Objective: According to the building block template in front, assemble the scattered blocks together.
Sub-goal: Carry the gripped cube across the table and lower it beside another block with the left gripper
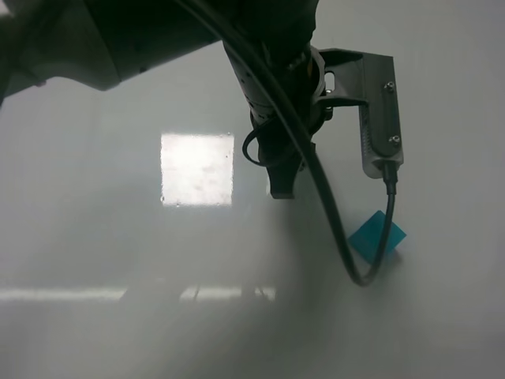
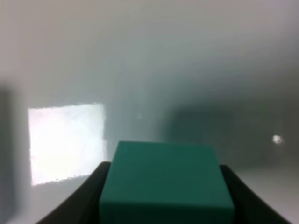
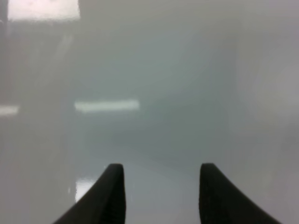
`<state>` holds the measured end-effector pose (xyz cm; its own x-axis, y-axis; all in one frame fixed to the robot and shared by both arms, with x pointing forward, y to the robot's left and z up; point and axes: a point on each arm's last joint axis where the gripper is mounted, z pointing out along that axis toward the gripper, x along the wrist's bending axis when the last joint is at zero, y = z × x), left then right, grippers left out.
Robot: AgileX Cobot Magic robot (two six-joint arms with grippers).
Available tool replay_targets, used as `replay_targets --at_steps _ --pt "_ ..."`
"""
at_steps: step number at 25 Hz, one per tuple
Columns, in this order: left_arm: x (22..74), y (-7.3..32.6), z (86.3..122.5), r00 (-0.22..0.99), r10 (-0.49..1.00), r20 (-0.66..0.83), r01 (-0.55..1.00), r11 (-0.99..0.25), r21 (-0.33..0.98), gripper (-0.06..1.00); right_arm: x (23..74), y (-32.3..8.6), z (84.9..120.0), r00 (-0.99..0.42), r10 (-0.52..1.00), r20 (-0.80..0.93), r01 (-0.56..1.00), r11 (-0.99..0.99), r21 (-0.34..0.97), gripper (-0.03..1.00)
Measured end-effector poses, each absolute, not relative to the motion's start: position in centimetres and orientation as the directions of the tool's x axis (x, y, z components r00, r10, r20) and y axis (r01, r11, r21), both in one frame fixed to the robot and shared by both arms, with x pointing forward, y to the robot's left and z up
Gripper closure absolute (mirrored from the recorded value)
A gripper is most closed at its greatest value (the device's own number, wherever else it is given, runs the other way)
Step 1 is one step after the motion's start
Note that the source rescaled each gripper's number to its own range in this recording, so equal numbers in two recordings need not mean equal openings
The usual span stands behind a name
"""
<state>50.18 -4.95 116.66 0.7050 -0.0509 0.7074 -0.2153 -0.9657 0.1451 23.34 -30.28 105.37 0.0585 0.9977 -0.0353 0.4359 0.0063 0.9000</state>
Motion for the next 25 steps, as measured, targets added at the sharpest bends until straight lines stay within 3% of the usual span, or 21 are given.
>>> replay_targets --at_steps 8,25 --pt "51.2 -6.4 113.8 0.724 -0.061 0.687 -0.187 -0.976 0.11 0.91 23.3 -30.3 105.4 0.059 0.998 -0.035 0.436 0.006 0.9 0.97" --pt "51.6 -6.3 113.7 0.722 -0.026 0.691 -0.16 -0.979 0.13 0.9 23.3 -30.3 105.4 0.059 0.998 -0.035 0.436 0.006 0.9 0.97"
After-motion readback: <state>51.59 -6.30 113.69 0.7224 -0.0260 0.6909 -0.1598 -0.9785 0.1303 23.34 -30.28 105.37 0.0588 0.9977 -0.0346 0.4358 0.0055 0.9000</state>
